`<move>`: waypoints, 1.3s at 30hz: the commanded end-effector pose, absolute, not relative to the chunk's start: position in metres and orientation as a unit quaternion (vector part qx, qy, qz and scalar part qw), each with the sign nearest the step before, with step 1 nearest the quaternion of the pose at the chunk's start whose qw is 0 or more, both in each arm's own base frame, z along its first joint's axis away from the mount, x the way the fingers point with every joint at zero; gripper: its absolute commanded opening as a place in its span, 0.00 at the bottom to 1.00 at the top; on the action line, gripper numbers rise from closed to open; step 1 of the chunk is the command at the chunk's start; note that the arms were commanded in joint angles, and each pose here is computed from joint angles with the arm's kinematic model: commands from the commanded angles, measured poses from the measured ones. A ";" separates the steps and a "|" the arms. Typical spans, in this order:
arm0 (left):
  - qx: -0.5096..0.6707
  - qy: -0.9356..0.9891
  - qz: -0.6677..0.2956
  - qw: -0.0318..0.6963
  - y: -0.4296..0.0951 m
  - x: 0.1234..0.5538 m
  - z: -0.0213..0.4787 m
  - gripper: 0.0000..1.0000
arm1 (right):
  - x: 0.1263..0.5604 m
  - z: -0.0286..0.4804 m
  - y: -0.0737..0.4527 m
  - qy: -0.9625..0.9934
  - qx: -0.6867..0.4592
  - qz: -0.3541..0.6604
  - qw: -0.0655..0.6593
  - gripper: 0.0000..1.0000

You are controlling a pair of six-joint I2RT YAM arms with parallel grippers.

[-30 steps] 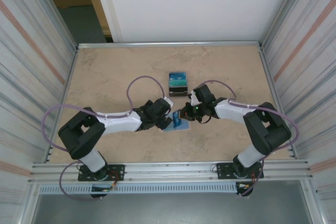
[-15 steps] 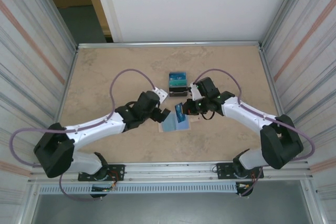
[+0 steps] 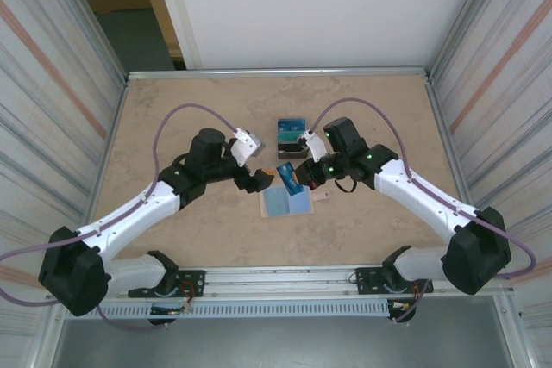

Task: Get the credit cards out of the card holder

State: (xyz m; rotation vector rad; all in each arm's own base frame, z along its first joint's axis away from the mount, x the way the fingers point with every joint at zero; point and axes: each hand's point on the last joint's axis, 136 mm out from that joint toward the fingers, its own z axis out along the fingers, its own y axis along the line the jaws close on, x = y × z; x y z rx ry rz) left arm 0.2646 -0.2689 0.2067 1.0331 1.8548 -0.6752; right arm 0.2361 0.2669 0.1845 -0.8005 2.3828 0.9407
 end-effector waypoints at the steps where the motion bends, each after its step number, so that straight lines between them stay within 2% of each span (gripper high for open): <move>1: 0.484 0.689 -0.322 0.432 -0.285 0.243 0.224 0.88 | 0.222 0.208 0.270 0.834 -0.345 0.359 0.237 0.00; 16: 0.561 0.638 -0.399 0.345 -0.308 0.214 0.221 0.44 | 0.200 0.233 0.281 0.788 -0.425 0.381 0.231 0.01; 18: 0.575 0.632 -0.393 0.341 -0.311 0.210 0.218 0.34 | 0.201 0.234 0.283 0.786 -0.427 0.383 0.228 0.01; 21: 0.589 0.632 -0.374 0.337 -0.314 0.207 0.210 0.09 | 0.203 0.236 0.283 0.786 -0.428 0.381 0.232 0.04; 22: 0.591 0.633 -0.370 0.337 -0.315 0.207 0.209 0.04 | 0.204 0.236 0.283 0.787 -0.426 0.380 0.233 0.05; 23: 0.592 0.635 -0.366 0.336 -0.315 0.207 0.207 0.00 | 0.205 0.238 0.283 0.787 -0.425 0.380 0.236 0.08; 26: 0.585 0.644 -0.354 0.344 -0.313 0.212 0.206 0.00 | 0.210 0.243 0.280 0.790 -0.411 0.383 0.246 0.16; 32: 0.544 0.664 -0.325 0.396 -0.306 0.227 0.210 0.00 | 0.223 0.252 0.267 0.795 -0.359 0.403 0.277 0.47; 34: 0.515 0.675 -0.313 0.426 -0.301 0.235 0.217 0.00 | 0.225 0.257 0.263 0.792 -0.341 0.415 0.292 0.66; 35: 0.498 0.679 -0.311 0.441 -0.298 0.238 0.222 0.00 | 0.227 0.259 0.262 0.789 -0.331 0.422 0.300 0.72; 37: 0.462 0.687 -0.312 0.467 -0.293 0.242 0.232 0.00 | 0.229 0.262 0.261 0.784 -0.314 0.433 0.315 0.75; 38: 0.443 0.687 -0.318 0.480 -0.290 0.243 0.238 0.00 | 0.231 0.264 0.260 0.783 -0.302 0.436 0.325 0.82; 39: 0.424 0.689 -0.325 0.489 -0.288 0.244 0.242 0.00 | 0.233 0.264 0.260 0.782 -0.289 0.439 0.334 1.00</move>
